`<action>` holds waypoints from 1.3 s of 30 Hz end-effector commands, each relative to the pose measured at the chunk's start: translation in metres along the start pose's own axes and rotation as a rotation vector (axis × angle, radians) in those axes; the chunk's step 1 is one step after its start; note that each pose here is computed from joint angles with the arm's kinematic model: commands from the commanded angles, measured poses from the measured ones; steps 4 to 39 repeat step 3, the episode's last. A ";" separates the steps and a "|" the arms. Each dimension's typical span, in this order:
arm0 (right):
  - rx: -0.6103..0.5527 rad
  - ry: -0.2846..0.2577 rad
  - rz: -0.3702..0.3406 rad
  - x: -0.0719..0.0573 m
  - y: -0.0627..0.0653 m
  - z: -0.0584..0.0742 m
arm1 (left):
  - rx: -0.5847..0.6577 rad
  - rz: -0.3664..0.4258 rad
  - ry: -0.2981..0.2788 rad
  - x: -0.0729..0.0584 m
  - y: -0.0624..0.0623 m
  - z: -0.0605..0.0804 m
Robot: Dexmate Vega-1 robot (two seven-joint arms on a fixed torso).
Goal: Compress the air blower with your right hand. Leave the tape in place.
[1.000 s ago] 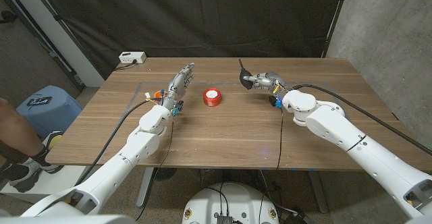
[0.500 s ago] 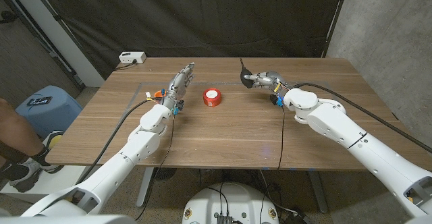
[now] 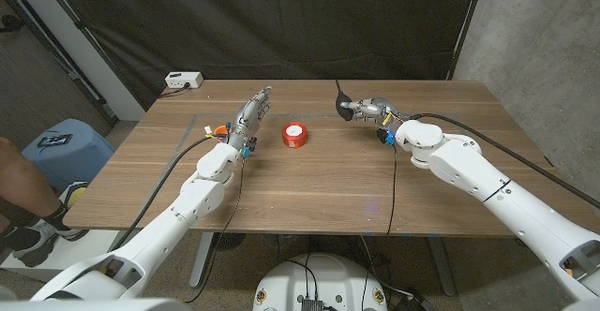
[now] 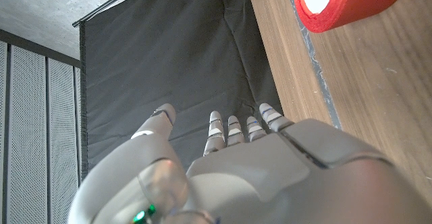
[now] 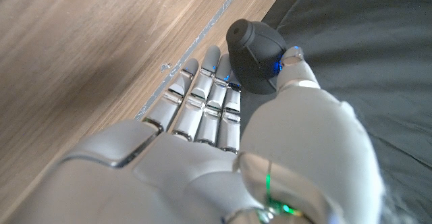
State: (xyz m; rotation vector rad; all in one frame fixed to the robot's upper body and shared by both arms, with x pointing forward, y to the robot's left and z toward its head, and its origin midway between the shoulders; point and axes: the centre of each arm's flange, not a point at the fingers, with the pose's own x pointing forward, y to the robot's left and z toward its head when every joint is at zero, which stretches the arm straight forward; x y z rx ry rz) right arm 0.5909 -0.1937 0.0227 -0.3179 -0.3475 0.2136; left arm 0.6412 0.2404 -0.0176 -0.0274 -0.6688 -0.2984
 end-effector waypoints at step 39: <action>0.009 0.010 0.001 0.008 -0.001 0.002 | -0.008 -0.002 0.005 0.004 0.004 -0.003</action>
